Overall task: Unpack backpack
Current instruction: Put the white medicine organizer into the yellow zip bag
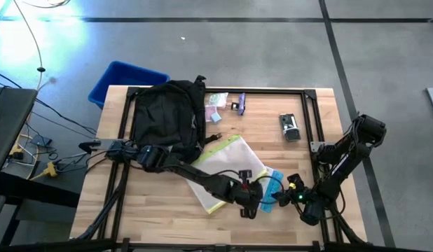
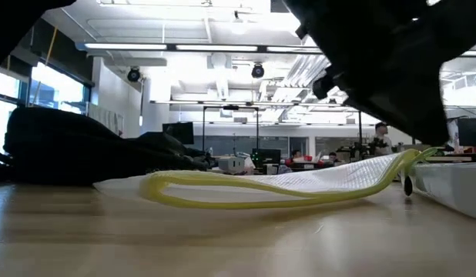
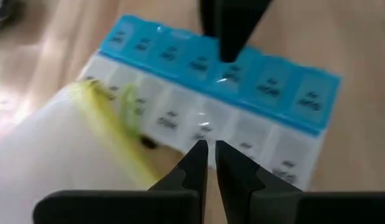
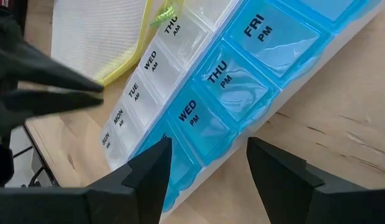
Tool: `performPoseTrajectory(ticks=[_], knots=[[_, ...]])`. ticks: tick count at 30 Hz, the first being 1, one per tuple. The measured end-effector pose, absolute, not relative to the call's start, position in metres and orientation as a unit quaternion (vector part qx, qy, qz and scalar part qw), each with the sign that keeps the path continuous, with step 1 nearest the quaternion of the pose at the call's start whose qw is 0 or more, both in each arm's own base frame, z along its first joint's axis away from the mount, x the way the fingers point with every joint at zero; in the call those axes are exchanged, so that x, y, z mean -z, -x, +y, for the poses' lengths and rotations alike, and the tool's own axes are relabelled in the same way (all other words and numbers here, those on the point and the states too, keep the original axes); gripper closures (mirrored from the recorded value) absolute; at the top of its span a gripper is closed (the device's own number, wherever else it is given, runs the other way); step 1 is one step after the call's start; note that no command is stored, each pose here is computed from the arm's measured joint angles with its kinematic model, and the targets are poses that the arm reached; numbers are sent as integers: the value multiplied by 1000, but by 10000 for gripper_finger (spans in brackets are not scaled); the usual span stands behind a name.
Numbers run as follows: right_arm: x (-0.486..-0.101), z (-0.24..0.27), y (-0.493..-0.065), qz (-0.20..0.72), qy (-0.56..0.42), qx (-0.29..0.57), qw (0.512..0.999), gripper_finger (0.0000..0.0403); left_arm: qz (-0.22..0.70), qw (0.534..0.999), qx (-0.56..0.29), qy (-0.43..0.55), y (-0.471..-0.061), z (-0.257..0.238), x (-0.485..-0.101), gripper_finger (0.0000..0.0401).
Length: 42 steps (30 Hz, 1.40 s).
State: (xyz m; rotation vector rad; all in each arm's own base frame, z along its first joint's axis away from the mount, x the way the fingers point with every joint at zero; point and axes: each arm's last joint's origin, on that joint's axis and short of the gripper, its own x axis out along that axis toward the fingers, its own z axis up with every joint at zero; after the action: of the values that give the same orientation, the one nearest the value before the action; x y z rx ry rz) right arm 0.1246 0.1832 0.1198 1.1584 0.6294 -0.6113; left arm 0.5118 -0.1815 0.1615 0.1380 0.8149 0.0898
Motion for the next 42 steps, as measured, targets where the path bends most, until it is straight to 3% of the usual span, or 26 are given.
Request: performPoseTrajectory(ticks=[22, 36, 39, 42], knots=[[-122, 181, -131, 249, -541, 277, 754, 204, 445, 890, -73, -68, -509, -168, -138, 401], [-123, 165, -157, 240, -499, 294, 780, 204, 430, 899, -52, -62, -511, -176, -132, 401], [-124, 164, -161, 254, -490, 286, 783, 219, 427, 900, -50, -64, -512, -176, -132, 401], [-125, 164, -164, 254, -487, 280, 787, 267, 424, 901, -43, -77, -512, -177, -134, 401]])
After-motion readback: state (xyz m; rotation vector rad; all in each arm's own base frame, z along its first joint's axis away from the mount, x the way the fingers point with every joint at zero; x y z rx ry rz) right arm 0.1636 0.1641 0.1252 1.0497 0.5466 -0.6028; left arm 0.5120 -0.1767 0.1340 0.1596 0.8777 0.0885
